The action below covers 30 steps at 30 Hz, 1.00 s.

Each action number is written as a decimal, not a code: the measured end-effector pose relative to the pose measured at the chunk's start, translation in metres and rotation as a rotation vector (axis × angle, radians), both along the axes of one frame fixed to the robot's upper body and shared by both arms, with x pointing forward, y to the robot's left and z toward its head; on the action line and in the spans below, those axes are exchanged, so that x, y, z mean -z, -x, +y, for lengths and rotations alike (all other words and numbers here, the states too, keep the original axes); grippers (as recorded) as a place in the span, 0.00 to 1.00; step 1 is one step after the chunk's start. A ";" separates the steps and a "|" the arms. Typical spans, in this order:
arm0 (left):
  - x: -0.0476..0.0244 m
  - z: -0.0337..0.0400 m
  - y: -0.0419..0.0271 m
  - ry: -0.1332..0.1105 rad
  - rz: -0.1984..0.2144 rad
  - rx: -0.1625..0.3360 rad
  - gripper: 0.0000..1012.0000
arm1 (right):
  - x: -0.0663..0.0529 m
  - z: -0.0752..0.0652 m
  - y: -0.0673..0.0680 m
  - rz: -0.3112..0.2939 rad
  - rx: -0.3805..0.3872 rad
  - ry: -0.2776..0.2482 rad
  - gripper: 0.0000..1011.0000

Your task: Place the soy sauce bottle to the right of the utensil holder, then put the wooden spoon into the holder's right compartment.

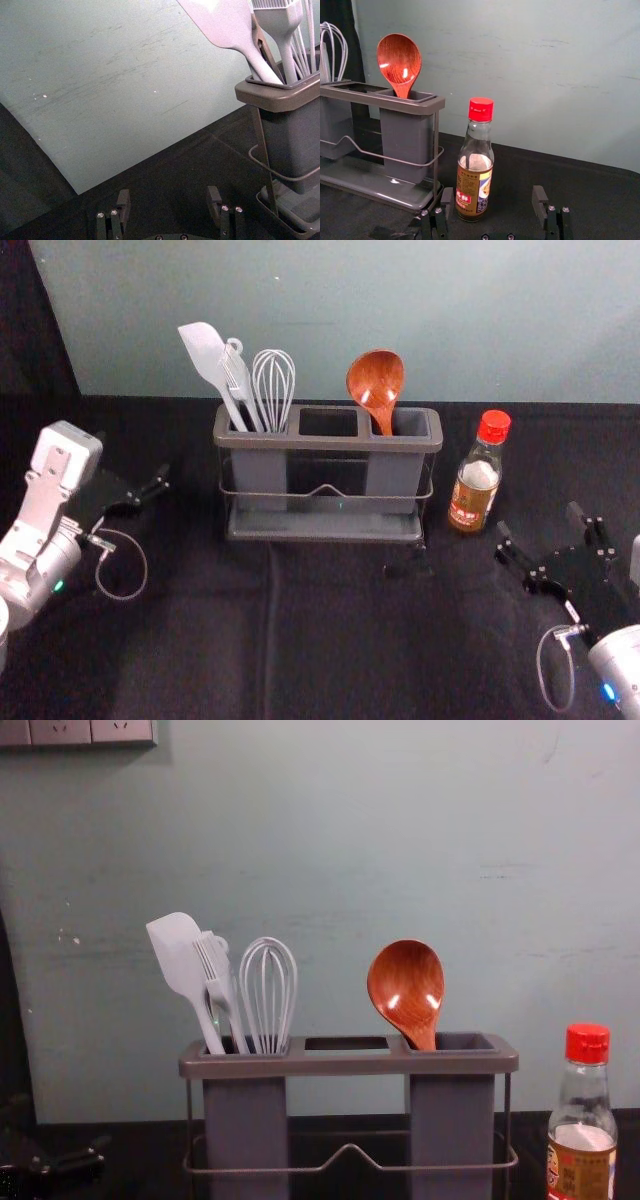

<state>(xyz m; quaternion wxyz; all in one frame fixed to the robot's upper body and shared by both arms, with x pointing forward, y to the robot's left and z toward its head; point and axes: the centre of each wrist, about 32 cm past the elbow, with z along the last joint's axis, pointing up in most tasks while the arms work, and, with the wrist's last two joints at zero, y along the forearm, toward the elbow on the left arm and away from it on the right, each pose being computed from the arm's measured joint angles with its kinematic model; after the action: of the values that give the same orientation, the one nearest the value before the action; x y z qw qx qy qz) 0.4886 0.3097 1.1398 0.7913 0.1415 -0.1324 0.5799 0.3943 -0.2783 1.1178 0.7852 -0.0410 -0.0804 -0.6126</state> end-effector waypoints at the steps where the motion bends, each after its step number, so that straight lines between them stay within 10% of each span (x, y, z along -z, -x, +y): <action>1: 0.0000 0.0000 0.0000 0.000 0.000 0.000 0.99 | 0.000 0.000 0.000 0.000 0.000 0.000 0.99; 30: 0.0000 0.0000 0.0000 0.000 0.000 0.000 0.99 | -0.001 0.000 0.001 -0.002 -0.001 -0.004 0.99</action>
<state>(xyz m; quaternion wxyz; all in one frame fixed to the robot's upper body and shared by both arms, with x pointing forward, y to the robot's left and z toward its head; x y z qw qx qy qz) 0.4886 0.3097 1.1398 0.7913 0.1415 -0.1325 0.5799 0.3936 -0.2783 1.1188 0.7854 -0.0388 -0.0800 -0.6125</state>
